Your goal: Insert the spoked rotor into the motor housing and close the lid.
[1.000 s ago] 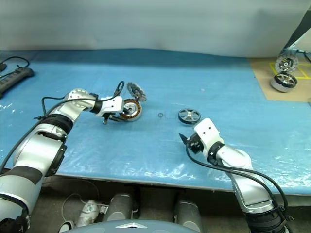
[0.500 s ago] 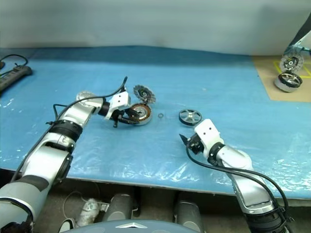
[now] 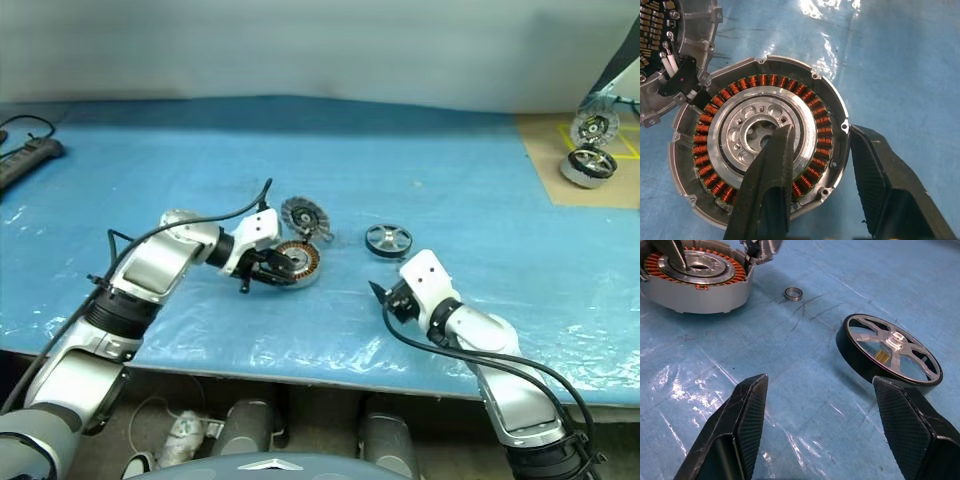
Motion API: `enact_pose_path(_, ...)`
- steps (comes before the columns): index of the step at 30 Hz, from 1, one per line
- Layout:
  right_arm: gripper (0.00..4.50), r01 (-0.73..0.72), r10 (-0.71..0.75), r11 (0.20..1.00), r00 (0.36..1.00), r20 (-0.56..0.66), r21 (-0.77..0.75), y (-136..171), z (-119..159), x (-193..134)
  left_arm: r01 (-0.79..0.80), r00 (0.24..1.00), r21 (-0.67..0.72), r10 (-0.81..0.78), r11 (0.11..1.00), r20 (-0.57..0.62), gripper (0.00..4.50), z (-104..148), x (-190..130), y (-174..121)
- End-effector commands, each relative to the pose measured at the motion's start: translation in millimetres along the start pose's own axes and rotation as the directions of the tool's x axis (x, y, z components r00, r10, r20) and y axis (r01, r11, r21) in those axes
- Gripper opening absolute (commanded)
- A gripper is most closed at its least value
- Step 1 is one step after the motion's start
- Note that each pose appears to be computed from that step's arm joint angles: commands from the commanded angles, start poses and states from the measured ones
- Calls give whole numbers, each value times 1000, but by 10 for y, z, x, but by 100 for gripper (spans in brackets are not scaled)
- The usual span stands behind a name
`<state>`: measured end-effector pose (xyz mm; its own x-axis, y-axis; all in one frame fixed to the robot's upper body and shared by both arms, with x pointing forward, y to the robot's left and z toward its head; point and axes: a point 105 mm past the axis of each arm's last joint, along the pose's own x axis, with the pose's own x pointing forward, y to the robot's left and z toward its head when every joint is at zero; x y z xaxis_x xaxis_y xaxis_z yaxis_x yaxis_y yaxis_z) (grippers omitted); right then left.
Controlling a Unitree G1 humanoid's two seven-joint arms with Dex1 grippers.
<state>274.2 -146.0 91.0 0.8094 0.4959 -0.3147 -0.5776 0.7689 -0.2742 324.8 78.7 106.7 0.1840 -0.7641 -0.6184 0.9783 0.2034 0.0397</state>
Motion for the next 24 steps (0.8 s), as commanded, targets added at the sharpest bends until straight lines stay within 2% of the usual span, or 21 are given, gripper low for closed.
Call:
enact_pose_path(1, 356, -3, 4, 1000, 999, 40, -28, 19, 116, -6, -50, 997, -80, 44, 996, -64, 138, -183, 77, 9)
enact_pose_path(3, 356, -7, 8, 1000, 999, 41, -29, 22, 117, -6, -39, 999, -120, 35, 992, -36, 138, -142, 103, -47)
enact_pose_path(5, 356, -9, 10, 1000, 999, 41, -29, 21, 118, -3, -39, 999, -82, 36, 996, -37, 138, -147, 118, -89)
enact_pose_path(11, 356, -12, 13, 999, 999, 42, -32, 18, 120, 14, -59, 998, -41, 58, 997, -25, 335, -128, 89, -94)
enact_pose_path(15, 356, -16, 18, 999, 999, 41, -34, 9, 117, 17, -57, 998, -31, 58, 998, 22, 335, -22, -29, -48)
enact_pose_path(18, 356, -19, 21, 999, 999, 43, -34, -5, 123, 17, 10, 993, -78, 0, 997, 122, 335, 113, -172, -87)
enact_pose_path(24, 356, -53, 54, 999, 996, 76, -6, 12, 195, 28, 102, 980, -76, -87, 992, 180, 335, 77, -484, -127)
